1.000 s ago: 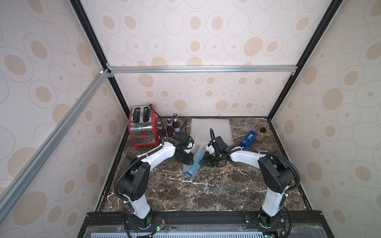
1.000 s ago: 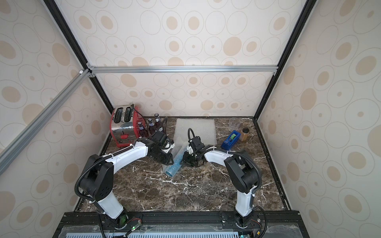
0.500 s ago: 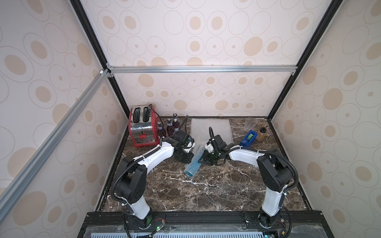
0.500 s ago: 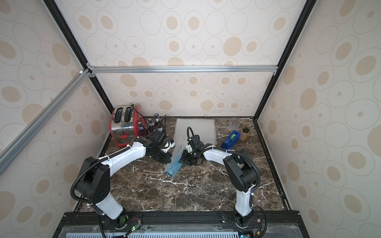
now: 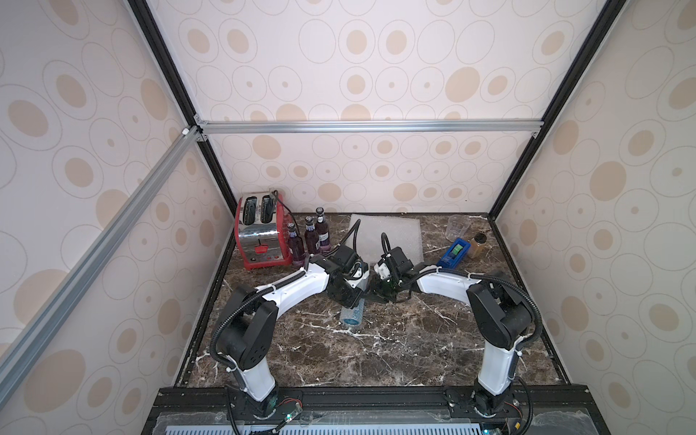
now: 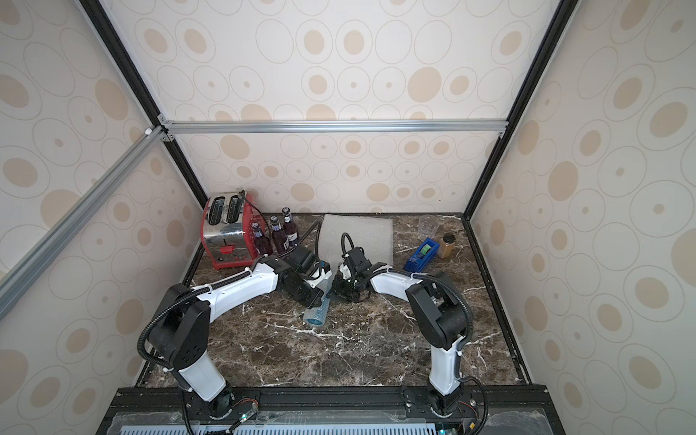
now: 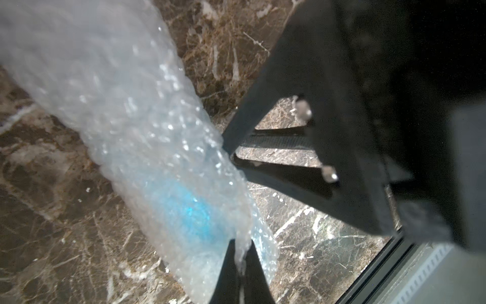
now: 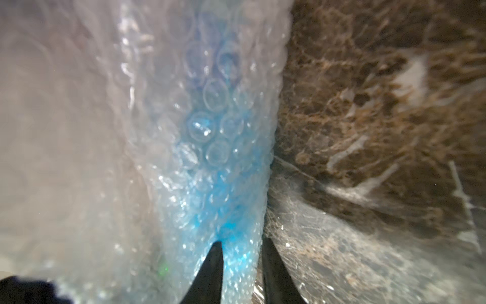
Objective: Wrap wine bottles in bubble wrap
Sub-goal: Wrap the wine bottle in bubble wrap, then tear off the tape using the Tape Cutter.
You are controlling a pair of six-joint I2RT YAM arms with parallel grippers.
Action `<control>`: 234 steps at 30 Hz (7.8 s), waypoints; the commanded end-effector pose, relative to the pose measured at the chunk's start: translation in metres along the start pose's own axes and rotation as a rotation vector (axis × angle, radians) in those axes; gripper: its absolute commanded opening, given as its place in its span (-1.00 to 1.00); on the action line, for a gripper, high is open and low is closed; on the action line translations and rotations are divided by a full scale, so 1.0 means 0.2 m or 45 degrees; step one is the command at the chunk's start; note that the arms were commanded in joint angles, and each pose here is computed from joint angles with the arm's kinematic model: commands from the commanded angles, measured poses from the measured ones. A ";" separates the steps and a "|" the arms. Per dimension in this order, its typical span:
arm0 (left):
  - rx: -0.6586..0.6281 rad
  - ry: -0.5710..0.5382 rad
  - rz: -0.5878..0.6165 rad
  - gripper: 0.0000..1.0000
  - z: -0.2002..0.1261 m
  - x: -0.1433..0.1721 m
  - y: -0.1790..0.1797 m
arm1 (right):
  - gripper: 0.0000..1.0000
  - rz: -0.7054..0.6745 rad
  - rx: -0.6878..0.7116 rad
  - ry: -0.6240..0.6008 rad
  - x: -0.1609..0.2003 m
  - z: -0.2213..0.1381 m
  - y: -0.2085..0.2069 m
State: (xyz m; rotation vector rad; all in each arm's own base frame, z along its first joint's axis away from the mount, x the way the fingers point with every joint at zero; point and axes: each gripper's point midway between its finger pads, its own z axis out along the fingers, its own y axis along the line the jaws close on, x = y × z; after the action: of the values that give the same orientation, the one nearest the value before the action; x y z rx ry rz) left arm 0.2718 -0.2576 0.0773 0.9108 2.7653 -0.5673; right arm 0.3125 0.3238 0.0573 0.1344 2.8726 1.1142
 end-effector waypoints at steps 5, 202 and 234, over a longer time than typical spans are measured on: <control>0.036 0.071 -0.053 -0.37 0.07 0.05 -0.02 | -0.44 0.000 -0.020 -0.011 0.04 -0.03 0.03; -0.005 0.199 -0.328 0.15 0.24 0.23 0.31 | -0.77 0.703 -0.259 -0.909 -1.02 -1.05 -1.09; -0.013 0.191 -0.324 0.15 0.23 0.22 0.31 | -1.00 0.697 -0.435 -1.009 -1.15 -1.32 -0.85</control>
State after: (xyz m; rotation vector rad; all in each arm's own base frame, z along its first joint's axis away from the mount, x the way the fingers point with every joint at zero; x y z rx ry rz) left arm 0.2952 -0.2363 0.0419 0.6193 2.8798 -0.7591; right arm 0.4967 -0.0019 0.0961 1.1863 2.0318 1.1786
